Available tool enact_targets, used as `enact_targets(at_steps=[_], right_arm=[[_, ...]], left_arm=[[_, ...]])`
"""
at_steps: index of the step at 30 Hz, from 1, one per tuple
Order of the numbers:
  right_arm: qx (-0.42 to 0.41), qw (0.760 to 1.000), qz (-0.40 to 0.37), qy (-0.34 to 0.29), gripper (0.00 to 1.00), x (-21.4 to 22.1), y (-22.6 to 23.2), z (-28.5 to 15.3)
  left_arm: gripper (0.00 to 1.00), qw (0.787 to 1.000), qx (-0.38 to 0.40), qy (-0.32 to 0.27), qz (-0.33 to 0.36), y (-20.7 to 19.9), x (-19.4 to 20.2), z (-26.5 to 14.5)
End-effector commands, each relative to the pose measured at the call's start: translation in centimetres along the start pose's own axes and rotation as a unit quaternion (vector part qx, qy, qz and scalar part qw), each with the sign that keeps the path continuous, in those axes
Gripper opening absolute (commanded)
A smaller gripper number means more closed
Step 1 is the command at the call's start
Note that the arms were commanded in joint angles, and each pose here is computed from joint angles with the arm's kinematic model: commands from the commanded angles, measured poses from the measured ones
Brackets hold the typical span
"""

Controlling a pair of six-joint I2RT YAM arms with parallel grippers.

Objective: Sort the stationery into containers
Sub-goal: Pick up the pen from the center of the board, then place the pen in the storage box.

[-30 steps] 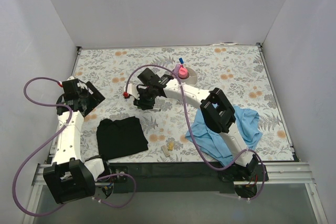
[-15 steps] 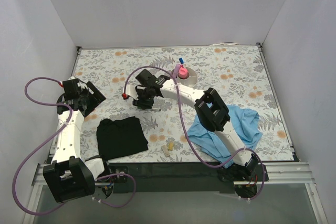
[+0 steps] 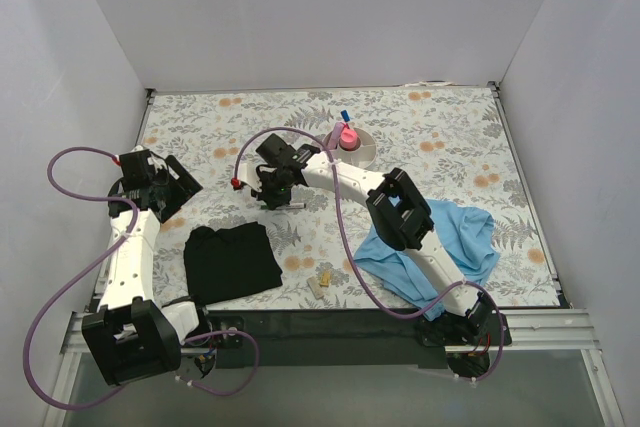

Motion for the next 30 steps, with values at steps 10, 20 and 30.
enact_targets(at_steps=[10,20,30], right_arm=[[0.119,0.974,0.143,-0.126,0.01,-6.6,-5.5,-14.7],[0.391,0.852,0.244,-0.250,0.01,-3.6,-9.6,-34.4],[0.553,0.739,0.239,-0.302,0.01,2.7,-7.5,-36.1]], left_arm=[[0.70,0.998,0.051,0.015,0.034,-1.9,-0.8,0.4],[0.69,0.990,0.100,0.052,0.087,-4.8,-1.4,2.7],[0.70,0.969,0.166,0.122,0.140,-7.8,0.1,3.4]])
Point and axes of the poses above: each gripper's point midway between its finger pads, its own z axis out along the fingers, its own y axis along the line the jaws close on, x = y × z, the point moved 5 cm from there along -z, back along the fingers, and after that the axes turned 9 degrees about -z, right-handed, at the moved point
